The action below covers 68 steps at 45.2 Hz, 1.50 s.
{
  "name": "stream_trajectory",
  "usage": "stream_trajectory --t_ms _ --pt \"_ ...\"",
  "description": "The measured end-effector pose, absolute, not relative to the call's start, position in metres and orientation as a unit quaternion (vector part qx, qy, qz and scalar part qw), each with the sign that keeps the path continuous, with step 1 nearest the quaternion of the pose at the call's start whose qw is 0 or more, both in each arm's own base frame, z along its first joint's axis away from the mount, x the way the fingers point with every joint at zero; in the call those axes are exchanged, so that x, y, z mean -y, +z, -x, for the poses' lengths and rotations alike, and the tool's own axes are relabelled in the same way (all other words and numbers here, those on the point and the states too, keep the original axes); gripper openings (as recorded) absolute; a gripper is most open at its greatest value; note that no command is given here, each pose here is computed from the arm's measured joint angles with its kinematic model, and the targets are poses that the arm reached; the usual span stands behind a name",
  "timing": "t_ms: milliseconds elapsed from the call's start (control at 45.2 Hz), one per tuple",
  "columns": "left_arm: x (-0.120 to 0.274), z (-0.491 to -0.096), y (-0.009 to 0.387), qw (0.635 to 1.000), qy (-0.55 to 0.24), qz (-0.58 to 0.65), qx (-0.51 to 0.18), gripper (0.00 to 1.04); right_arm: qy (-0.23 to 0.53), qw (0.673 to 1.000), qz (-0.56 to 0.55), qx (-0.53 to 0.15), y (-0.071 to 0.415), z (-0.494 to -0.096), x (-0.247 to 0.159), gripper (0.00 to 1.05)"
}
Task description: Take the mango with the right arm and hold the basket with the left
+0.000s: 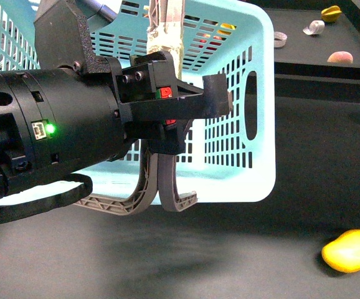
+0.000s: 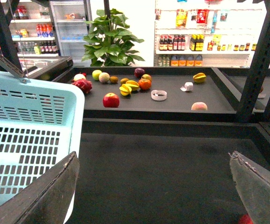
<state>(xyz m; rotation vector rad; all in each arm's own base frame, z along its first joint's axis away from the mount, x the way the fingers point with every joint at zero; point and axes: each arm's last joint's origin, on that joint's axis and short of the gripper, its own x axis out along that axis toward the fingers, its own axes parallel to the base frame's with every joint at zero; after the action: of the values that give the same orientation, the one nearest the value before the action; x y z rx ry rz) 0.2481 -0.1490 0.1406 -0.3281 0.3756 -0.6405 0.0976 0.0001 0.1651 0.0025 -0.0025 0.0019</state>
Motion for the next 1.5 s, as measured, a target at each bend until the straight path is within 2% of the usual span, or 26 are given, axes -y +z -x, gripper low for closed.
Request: stream_trajectory --t_ms 155,310,420,531,686,840,973,1106,1239,1504 --pt "0.149 -0.248 0.141 0.919 -0.311 0.157 -0.182 0.21 0.001 1.000 -0.001 0.001 0.165 -0.098 0.000 0.96" --pt "0.149 -0.248 0.141 0.920 -0.310 0.158 -0.182 0.21 -0.128 0.991 -0.036 -0.026 0.164 -0.107 0.008 0.96" --pt "0.149 -0.248 0.141 0.920 -0.310 0.156 -0.181 0.21 -0.155 0.986 -0.040 -0.042 0.166 -0.121 0.024 0.96" --pt "0.149 -0.248 0.141 0.920 -0.311 0.156 -0.182 0.21 -0.139 0.988 -0.022 -0.064 0.172 -0.147 0.046 0.96" --pt "0.149 -0.248 0.141 0.920 -0.311 0.156 -0.182 0.21 -0.074 0.983 0.023 -0.166 0.153 -0.192 0.074 0.96" --pt "0.149 -0.248 0.141 0.920 -0.311 0.156 -0.181 0.21 -0.030 0.965 0.068 -0.252 0.125 -0.218 0.089 0.96" --pt "0.149 -0.248 0.141 0.920 -0.311 0.156 -0.181 0.21 0.059 0.924 0.146 -0.349 0.087 -0.242 0.098 0.96" --pt "0.149 -0.248 0.141 0.920 -0.311 0.156 -0.181 0.21 0.165 0.863 0.229 -0.418 0.050 -0.257 0.098 0.96" --pt "0.149 -0.248 0.141 0.920 -0.311 0.156 -0.182 0.20 0.222 0.807 0.302 -0.456 0.024 -0.267 0.097 0.96" --pt "0.149 -0.248 0.141 0.920 -0.311 0.156 -0.181 0.20 0.300 0.733 0.364 -0.490 -0.018 -0.282 0.094 0.96"
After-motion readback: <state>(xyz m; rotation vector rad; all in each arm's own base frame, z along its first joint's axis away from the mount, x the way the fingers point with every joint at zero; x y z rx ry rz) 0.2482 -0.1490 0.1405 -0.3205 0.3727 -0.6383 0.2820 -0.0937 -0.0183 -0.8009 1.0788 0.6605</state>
